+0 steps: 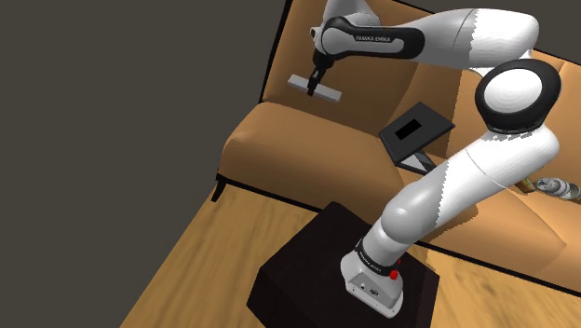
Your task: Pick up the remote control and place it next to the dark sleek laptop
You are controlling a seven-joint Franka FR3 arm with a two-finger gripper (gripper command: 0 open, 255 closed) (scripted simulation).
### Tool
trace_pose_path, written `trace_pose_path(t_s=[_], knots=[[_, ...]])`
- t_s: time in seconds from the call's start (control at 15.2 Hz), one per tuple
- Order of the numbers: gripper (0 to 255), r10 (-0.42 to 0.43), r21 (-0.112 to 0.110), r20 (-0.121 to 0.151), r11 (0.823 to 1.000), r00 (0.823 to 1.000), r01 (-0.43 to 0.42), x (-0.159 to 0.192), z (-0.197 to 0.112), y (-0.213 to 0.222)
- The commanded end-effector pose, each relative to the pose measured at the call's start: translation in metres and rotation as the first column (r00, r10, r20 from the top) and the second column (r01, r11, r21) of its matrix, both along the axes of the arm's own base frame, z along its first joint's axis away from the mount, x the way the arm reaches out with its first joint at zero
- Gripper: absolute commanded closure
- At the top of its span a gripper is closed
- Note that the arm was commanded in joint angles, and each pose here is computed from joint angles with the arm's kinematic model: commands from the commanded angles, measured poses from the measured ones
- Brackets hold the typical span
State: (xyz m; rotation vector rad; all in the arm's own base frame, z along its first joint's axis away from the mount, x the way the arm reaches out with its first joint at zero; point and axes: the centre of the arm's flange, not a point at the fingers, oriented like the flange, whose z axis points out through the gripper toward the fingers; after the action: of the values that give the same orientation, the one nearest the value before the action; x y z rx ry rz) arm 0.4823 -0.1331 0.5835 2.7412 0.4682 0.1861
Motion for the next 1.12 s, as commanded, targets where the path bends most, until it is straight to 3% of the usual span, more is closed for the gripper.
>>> trace_pose_path(t_s=[0.0, 1.06], knots=[[255, 0.000, 0.000, 0.000, 1.000, 1.000, 0.000, 0.001, 0.012, 0.000], [255, 0.000, 0.000, 0.000, 1.000, 1.000, 0.000, 0.001, 0.097, 0.000]])
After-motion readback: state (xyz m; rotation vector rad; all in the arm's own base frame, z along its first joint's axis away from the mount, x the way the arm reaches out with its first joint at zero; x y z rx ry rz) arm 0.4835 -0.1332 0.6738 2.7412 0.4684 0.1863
